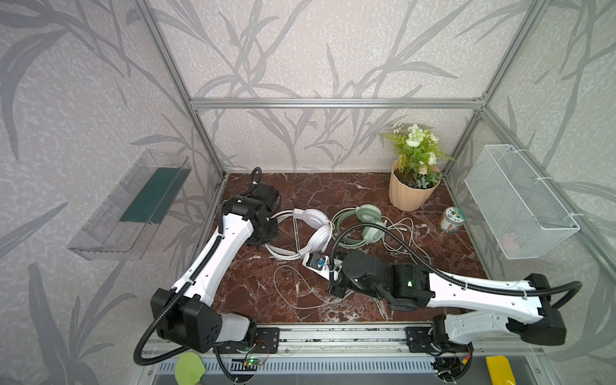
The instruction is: Wrap the headphones
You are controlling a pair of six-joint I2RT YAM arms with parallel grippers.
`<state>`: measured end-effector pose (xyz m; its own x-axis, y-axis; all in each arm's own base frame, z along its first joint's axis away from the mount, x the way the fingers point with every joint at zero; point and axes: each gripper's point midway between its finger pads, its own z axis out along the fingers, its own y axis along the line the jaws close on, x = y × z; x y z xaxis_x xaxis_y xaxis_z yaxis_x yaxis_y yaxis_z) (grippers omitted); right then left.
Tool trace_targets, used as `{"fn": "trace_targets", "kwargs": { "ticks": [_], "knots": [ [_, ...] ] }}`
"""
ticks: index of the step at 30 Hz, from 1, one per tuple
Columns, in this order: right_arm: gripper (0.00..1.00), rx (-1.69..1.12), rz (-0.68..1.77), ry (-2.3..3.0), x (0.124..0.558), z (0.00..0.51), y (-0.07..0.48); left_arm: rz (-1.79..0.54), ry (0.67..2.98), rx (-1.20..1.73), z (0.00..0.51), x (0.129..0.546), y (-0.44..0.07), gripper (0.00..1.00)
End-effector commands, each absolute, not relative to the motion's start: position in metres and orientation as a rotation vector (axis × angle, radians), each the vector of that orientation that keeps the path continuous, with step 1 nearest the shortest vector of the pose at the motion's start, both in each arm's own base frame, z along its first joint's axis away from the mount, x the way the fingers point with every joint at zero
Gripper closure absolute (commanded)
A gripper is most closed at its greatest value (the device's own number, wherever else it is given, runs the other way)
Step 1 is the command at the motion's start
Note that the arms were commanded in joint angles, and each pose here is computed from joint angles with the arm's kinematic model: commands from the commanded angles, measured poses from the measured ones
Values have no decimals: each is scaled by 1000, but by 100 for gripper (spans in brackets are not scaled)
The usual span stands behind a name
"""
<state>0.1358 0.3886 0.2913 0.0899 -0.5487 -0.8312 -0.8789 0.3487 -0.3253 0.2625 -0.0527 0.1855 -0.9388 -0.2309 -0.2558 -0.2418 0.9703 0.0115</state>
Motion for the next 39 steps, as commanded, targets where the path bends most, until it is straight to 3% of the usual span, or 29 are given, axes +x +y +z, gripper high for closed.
{"fn": "trace_targets", "kwargs": {
  "ticks": [1,11,13,22,39],
  "knots": [
    [100,-1362,144,1458,157,318,382,164,2766,-297,187,274,-47,100],
    [100,-1267,-207,1363,213,332,396,168,2847,-183,152,258,-64,100],
    [100,-1230,-203,1380,225,337,396,163,2842,-171,150,257,-64,100],
    [76,-1147,-98,1433,268,348,396,-22,2832,-102,156,249,-84,100],
    [59,-993,31,1595,364,340,351,-421,2731,55,203,217,-122,100]
  ]
}}
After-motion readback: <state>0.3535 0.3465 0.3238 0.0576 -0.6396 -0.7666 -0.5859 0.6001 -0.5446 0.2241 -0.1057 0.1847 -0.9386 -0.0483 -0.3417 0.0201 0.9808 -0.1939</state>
